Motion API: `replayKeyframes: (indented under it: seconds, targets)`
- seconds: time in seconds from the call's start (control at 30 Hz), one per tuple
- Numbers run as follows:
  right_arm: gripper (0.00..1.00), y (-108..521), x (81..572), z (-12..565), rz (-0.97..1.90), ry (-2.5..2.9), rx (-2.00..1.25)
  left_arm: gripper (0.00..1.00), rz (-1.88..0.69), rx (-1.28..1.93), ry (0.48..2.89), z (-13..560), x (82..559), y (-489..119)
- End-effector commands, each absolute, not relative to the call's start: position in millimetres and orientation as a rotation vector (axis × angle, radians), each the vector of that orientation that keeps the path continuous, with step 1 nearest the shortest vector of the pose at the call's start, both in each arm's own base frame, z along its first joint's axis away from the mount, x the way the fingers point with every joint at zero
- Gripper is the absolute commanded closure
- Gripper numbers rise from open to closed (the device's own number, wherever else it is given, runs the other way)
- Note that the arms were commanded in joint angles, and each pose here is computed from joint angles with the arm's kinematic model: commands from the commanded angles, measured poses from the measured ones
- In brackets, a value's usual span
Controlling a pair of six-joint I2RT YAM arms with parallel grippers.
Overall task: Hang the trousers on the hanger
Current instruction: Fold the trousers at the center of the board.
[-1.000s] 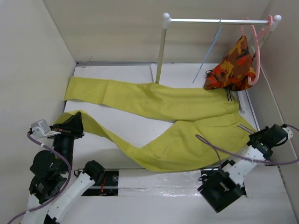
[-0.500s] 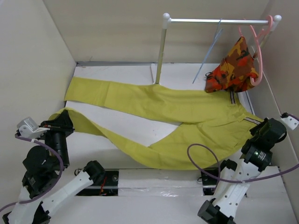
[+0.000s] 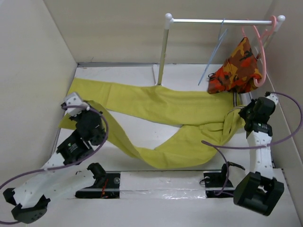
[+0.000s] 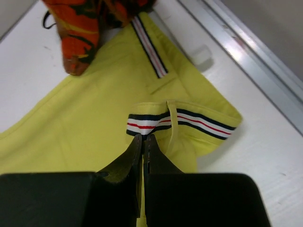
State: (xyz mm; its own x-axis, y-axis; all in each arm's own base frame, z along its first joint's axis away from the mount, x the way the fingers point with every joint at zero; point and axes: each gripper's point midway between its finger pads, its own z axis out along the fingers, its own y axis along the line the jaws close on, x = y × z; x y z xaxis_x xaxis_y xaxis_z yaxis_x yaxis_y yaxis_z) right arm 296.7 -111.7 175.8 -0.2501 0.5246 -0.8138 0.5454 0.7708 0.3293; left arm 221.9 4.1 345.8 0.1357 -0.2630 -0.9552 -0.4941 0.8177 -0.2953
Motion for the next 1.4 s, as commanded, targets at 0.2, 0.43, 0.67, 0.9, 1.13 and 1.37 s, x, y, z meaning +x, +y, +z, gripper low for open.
replayKeyframes:
  seconds: [0.2, 0.43, 0.67, 0.9, 1.13, 1.37]
  targets:
    - [1.00, -117, 368, 225, 0.043, 1.728, 0.746, 1.00, 0.316, -0.769, 1.565, 334, 314, 64]
    - [1.00, -128, 392, 213, 0.033, 1.750, 0.726, 1.00, 0.323, -0.972, 1.616, 311, 355, 124]
    - [1.00, -138, 421, 208, 0.039, 1.756, 0.731, 1.00, 0.486, -1.043, 1.570, 304, 365, 148]
    - [1.00, -145, 453, 193, 0.047, 1.786, 0.743, 1.00, 0.548, -1.085, 1.567, 303, 393, 172]
    - [1.00, -153, 465, 171, 0.022, 1.819, 0.763, 1.00, 0.603, -1.194, 1.595, 271, 406, 217]
    - [1.00, -169, 448, 172, 0.050, 1.670, 0.791, 1.00, 0.558, -1.213, 1.462, 279, 404, 231]
